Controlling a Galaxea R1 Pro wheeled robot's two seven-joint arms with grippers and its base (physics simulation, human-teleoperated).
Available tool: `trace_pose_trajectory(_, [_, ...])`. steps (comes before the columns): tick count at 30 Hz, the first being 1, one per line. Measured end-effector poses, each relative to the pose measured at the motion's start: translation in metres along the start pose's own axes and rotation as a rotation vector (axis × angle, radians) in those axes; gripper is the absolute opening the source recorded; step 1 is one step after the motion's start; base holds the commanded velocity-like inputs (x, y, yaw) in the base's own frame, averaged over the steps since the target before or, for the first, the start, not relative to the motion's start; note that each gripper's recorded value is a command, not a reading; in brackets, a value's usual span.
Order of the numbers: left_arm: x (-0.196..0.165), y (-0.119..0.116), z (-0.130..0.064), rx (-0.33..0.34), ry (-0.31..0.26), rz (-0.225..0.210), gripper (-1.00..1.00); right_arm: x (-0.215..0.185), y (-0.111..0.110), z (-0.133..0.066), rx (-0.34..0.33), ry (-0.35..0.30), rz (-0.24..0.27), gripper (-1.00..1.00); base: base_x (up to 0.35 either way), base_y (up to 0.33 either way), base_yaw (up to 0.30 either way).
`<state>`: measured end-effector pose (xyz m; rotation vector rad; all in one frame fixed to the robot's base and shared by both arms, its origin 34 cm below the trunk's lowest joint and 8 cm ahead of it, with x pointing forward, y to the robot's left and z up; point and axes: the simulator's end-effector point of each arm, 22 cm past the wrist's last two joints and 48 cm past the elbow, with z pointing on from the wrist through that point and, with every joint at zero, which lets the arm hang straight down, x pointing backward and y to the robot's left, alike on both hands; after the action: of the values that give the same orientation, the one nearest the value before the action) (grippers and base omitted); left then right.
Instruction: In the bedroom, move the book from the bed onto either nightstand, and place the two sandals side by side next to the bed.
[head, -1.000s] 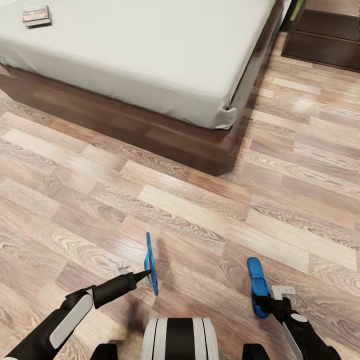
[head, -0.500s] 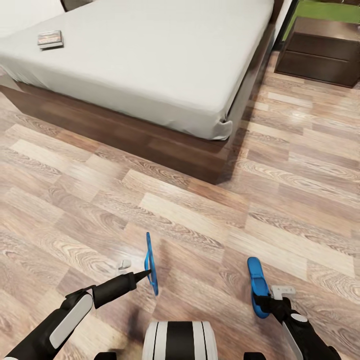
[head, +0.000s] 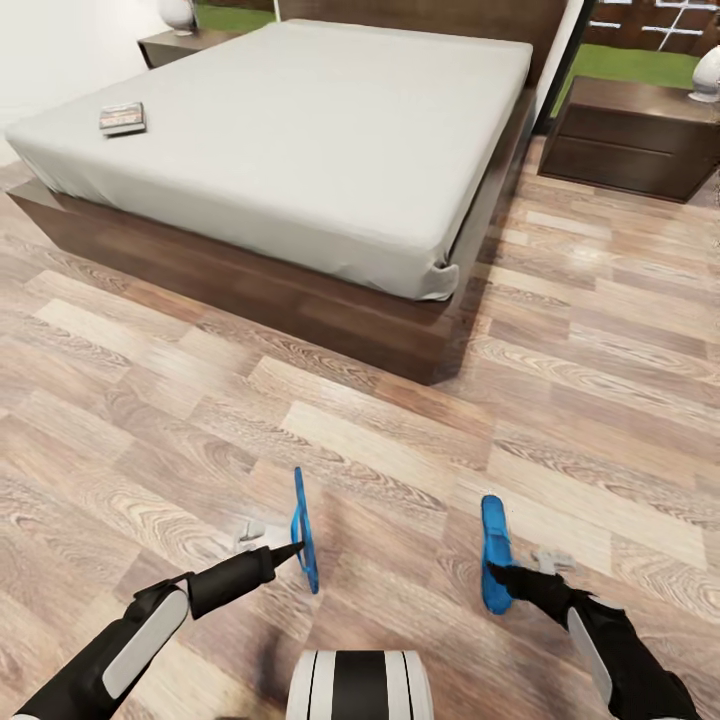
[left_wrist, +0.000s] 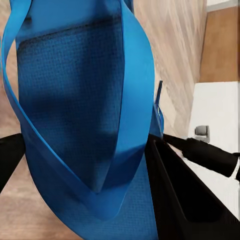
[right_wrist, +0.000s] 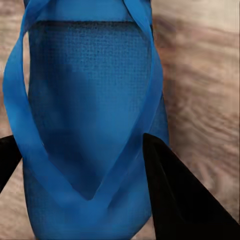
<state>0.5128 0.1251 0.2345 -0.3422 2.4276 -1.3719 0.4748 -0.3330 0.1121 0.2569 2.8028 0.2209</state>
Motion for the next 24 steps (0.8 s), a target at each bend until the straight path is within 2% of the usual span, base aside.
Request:
trace_pose_trajectory(1, [0.0, -0.002, 0.0, 0.003, -0.001, 0.002, -1.0, -0.006, 0.015, -0.004, -0.076, -0.003, 0.022, -1.0, 0.0, 0.0, 0.0])
trace_pose_trajectory(2, [-0.001, -0.004, 0.0, 0.006, -0.002, 0.004, -1.0, -0.015, 0.032, -0.012, -0.186, -0.004, 0.046, -1.0, 0.0, 0.0, 0.0])
trace_pose_trajectory(3, [-0.002, -0.006, 0.0, 0.008, -0.003, 0.007, -1.0, -0.021, 0.037, -0.021, -0.253, -0.007, 0.049, -1.0, 0.0, 0.0, 0.0])
trace_pose_trajectory(5, [-0.003, -0.01, 0.0, 0.012, -0.006, 0.013, -1.0, -0.043, 0.038, -0.05, -0.414, -0.031, 0.052, -1.0, 0.0, 0.0, 0.0])
trace_pose_trajectory(11, [-0.01, -0.019, -0.003, 0.019, -0.017, 0.031, -1.0, -0.072, 0.022, -0.078, -0.464, -0.082, 0.05, -1.0, 0.0, 0.0, 0.0])
trace_pose_trajectory(24, [-0.025, -0.041, -0.01, 0.038, -0.043, 0.073, -1.0, -0.095, 0.025, -0.097, -0.468, -0.137, 0.027, -1.0, 0.0, 0.0, 0.0])
